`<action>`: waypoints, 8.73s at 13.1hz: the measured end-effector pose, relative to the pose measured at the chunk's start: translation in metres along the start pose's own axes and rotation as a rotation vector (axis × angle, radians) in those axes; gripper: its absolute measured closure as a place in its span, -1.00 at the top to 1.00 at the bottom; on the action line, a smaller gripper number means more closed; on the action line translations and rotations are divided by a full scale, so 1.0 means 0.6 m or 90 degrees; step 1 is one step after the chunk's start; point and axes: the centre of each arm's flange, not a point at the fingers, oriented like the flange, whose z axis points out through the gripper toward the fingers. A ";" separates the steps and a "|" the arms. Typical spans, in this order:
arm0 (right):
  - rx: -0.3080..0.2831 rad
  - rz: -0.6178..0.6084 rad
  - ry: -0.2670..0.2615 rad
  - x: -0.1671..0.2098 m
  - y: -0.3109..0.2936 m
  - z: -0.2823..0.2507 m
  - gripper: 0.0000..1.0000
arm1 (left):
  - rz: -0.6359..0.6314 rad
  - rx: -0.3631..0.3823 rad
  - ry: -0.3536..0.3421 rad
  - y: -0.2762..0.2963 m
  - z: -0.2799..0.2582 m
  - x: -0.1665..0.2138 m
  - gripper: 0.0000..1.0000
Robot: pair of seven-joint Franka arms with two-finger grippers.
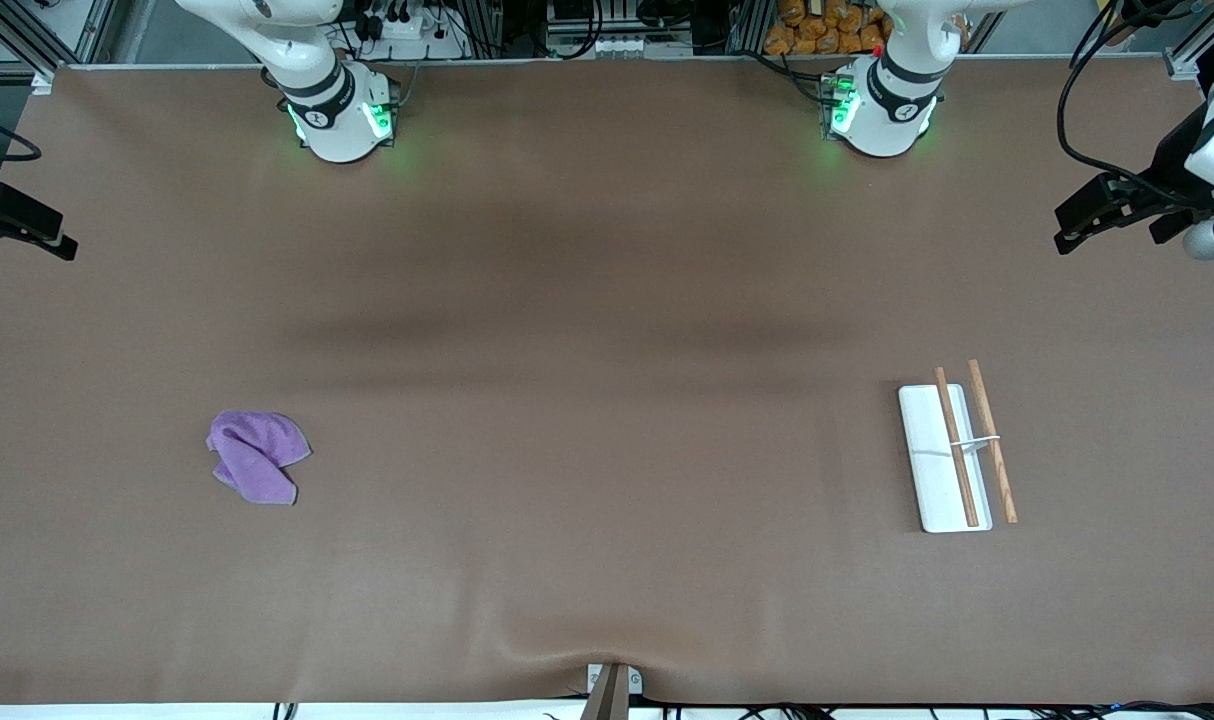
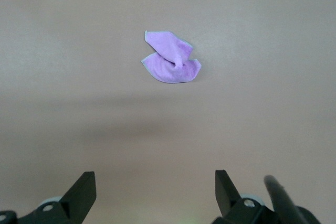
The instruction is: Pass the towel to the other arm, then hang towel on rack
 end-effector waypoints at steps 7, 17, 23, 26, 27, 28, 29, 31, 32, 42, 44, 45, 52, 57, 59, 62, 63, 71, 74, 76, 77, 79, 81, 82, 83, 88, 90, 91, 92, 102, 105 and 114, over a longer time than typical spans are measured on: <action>0.000 0.000 0.000 0.000 0.000 0.000 1.00 | 0.000 0.000 -0.005 0.000 0.003 0.001 1.00; 0.001 0.005 -0.020 -0.011 0.007 -0.005 1.00 | 0.000 -0.002 -0.022 0.001 0.024 0.006 1.00; 0.005 0.025 -0.053 0.000 0.031 0.032 1.00 | -0.003 -0.003 -0.029 -0.003 0.032 0.010 1.00; 0.007 0.042 -0.077 0.062 0.045 0.127 1.00 | -0.005 -0.003 -0.031 -0.006 0.034 0.011 1.00; 0.006 0.048 -0.079 0.084 0.053 0.161 1.00 | -0.005 -0.003 -0.032 -0.006 0.036 0.011 1.00; 0.006 0.060 -0.078 0.105 0.064 0.195 1.00 | -0.005 -0.003 -0.033 -0.006 0.038 0.012 1.00; 0.005 0.076 -0.076 0.123 0.075 0.226 1.00 | -0.005 -0.003 -0.035 -0.006 0.040 0.012 1.00; 0.003 0.103 -0.068 0.155 0.088 0.281 1.00 | -0.005 -0.003 -0.038 -0.006 0.043 0.013 1.00; 0.002 0.112 -0.058 0.171 0.092 0.307 1.00 | -0.005 -0.003 -0.039 -0.006 0.046 0.014 1.00; 0.001 0.098 -0.038 0.266 0.068 0.607 1.00 | 0.000 -0.003 -0.048 0.002 0.059 0.019 1.00; 0.000 0.095 -0.031 0.274 0.061 0.653 1.00 | 0.000 -0.003 -0.048 0.002 0.060 0.019 1.00; -0.001 0.095 -0.029 0.274 0.061 0.669 1.00 | 0.000 -0.003 -0.049 0.002 0.060 0.019 1.00; -0.002 0.089 -0.007 0.253 0.048 0.730 0.06 | 0.000 -0.003 -0.049 0.002 0.060 0.019 1.00; -0.004 0.088 0.026 0.264 0.047 0.717 -0.96 | 0.000 -0.003 -0.049 0.002 0.060 0.019 1.00; -0.005 0.087 0.059 0.284 0.049 0.675 -0.96 | 0.000 -0.003 -0.049 0.001 0.060 0.019 1.00; -0.009 0.053 0.116 0.311 0.038 0.585 -0.96 | 0.000 -0.003 -0.049 0.001 0.061 0.020 1.00; -0.011 0.031 0.131 0.317 0.026 0.557 -0.96 | 0.000 -0.003 -0.050 0.001 0.062 0.020 1.00; 0.006 -0.205 0.236 0.332 -0.283 0.393 -0.96 | 0.012 -0.007 -0.049 0.021 0.091 0.041 1.00; 0.033 -0.283 0.246 0.299 -0.436 0.380 -0.96 | 0.033 -0.010 -0.045 0.054 0.112 0.053 1.00; 0.057 -0.337 0.245 0.263 -0.539 0.378 -0.96 | 0.042 -0.012 -0.045 0.069 0.125 0.060 1.00; 0.068 -0.364 0.244 0.240 -0.593 0.378 -0.96 | 0.046 -0.013 -0.049 0.076 0.136 0.064 1.00; 0.090 -0.406 0.243 0.177 -0.714 0.379 -0.96 | 0.045 -0.026 -0.061 0.103 0.172 0.077 1.00; 0.116 -0.431 0.260 0.108 -0.824 0.373 -0.96 | 0.021 -0.046 -0.081 0.152 0.226 0.090 1.00; 0.126 -0.447 0.265 0.076 -0.867 0.372 -0.96 | 0.010 -0.048 -0.092 0.182 0.259 0.094 1.00; 0.133 -0.464 0.264 0.047 -0.902 0.373 -0.96 | 0.003 -0.047 -0.104 0.211 0.292 0.097 1.00; 0.145 -0.531 0.249 -0.050 -1.002 0.392 -0.96 | -0.075 -0.083 -0.161 0.281 0.393 0.103 1.00; 0.147 -0.564 0.242 -0.096 -1.042 0.402 -0.96 | -0.133 -0.134 -0.186 0.285 0.413 0.112 1.00; 0.145 -0.582 0.241 -0.119 -1.061 0.405 -0.96 | -0.172 -0.161 -0.199 0.291 0.428 0.118 1.00; 0.144 -0.596 0.240 -0.138 -1.075 0.407 -0.96 | -0.212 -0.182 -0.215 0.300 0.447 0.123 1.00; 0.130 -0.601 0.240 -0.139 -1.074 0.413 -0.96 | -0.437 -0.167 -0.354 0.325 0.502 0.109 1.00; 0.130 -0.601 0.239 -0.138 -1.075 0.415 -0.96 | -0.446 -0.176 -0.398 0.341 0.494 0.096 1.00; 0.129 -0.601 0.236 -0.138 -1.075 0.421 -0.96 | -0.446 -0.201 -0.512 0.361 0.490 0.068 0.38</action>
